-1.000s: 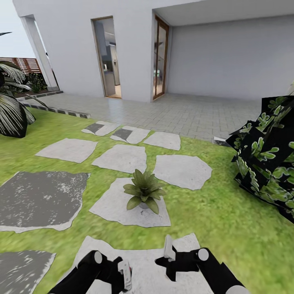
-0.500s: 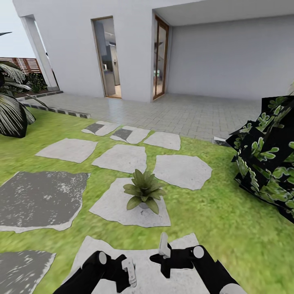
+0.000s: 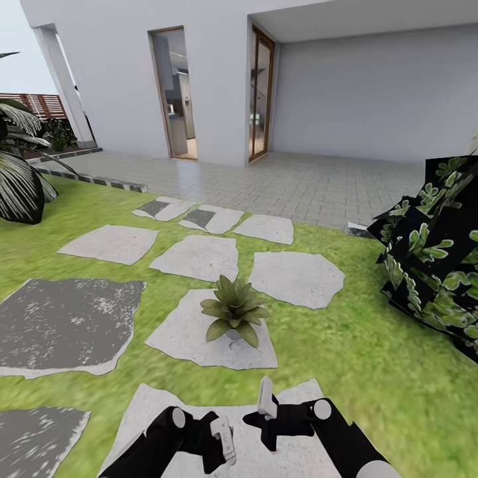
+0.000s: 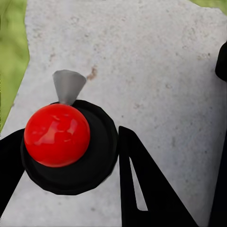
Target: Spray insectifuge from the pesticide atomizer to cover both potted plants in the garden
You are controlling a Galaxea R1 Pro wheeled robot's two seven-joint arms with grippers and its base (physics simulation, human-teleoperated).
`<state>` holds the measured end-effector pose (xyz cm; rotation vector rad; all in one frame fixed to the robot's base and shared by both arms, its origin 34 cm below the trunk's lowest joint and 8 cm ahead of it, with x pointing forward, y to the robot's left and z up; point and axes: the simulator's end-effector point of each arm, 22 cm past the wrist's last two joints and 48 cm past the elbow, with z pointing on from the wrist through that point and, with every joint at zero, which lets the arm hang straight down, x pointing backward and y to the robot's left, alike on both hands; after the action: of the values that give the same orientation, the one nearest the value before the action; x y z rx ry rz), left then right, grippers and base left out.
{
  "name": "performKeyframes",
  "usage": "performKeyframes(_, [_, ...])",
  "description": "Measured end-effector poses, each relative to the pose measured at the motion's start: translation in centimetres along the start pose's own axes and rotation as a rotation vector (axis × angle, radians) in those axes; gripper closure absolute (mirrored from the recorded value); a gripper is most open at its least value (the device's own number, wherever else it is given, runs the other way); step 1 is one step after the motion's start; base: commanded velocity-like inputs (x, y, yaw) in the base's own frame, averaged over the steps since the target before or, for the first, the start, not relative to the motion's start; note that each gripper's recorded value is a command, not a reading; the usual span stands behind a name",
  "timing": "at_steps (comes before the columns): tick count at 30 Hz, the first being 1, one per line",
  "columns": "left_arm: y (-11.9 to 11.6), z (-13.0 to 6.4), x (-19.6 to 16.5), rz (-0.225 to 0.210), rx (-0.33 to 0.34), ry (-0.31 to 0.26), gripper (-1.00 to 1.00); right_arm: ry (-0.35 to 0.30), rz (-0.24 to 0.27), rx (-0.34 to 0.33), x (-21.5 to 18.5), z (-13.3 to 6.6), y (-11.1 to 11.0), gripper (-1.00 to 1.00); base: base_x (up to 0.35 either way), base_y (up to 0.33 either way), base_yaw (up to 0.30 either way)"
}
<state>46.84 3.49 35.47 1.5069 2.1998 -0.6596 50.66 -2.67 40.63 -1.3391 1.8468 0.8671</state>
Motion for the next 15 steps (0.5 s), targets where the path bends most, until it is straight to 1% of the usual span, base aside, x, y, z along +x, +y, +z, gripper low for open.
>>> performKeyframes(7, [-0.5,0.4,-1.5,0.002,0.006,-0.023,1.0,0.0,0.0,0.0,0.0,0.0,0.0,1.0,0.0,0.0,0.0])
performKeyframes(11, [-0.5,0.5,-1.6,0.002,0.006,-0.025,1.0,0.0,0.0,0.0,0.0,0.0,0.0,1.0,0.0,0.0,0.0])
performKeyframes(15, [0.0,0.3,-1.9,0.005,-0.012,-0.03,1.0,0.0,0.0,0.0,0.0,0.0,0.0,1.0,0.0,0.0,0.0])
